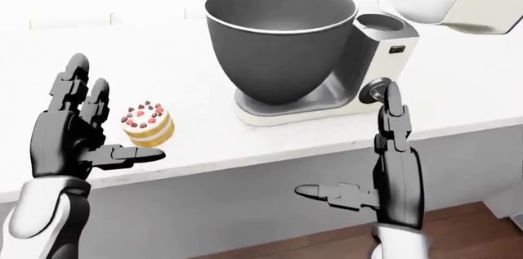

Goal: Place the cake in the stand mixer bowl.

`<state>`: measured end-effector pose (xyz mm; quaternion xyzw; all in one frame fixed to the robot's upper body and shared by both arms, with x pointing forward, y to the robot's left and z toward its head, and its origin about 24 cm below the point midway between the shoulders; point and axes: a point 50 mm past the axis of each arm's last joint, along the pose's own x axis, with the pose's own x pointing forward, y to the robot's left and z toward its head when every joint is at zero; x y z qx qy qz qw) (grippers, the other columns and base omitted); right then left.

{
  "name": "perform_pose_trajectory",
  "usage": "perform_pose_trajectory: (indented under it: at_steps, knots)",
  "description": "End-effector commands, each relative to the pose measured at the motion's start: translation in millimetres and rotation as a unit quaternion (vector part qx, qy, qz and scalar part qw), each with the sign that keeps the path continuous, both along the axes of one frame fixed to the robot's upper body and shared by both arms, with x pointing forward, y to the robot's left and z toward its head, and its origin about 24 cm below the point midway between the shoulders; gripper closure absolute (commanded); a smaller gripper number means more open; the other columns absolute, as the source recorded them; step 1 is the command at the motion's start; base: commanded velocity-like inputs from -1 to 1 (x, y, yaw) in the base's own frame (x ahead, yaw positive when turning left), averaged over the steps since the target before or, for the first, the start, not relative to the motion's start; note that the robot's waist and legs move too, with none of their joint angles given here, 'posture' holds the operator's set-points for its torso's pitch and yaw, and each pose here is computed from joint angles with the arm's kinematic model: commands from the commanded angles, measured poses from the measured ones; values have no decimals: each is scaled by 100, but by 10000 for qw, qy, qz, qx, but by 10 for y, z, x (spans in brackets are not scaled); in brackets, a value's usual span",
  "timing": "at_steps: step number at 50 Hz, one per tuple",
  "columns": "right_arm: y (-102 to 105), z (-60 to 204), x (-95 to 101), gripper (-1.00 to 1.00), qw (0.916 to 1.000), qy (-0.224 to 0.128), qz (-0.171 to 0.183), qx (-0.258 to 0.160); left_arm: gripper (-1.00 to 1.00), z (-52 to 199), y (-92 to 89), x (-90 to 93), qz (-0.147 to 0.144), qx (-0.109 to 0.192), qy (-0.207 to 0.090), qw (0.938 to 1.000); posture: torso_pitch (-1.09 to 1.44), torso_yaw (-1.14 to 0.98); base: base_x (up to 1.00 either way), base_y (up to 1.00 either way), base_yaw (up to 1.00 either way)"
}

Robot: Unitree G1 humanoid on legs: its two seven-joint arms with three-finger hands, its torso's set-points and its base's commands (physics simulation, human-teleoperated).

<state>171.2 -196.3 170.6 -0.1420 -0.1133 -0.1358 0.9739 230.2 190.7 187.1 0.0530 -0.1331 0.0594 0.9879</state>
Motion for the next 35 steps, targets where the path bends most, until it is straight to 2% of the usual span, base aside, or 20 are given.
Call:
perform_pose_trajectory:
  at_steps: [1, 17, 26, 35]
  knots:
    - [22, 113, -55, -100, 9990, -423, 59, -117, -100, 163, 6, -55, 44, 99, -470, 9988, 0, 0, 0, 0, 0]
    - [2, 110, -61, -100, 9989, -451, 51, -114, -100, 144, -20, -32, -7, 167, -404, 9990, 0, 0, 0, 0, 0]
    - [6, 118, -69, -100, 9988, -481, 53, -106, -100, 37, -52, 31, -83, 320, -216, 9992, 0, 0, 0, 0, 0]
    - [14, 127, -80, -100, 9987, -497, 71, -82, -100, -11, -58, 123, -111, 346, -93, 9993, 0, 0, 0, 0, 0]
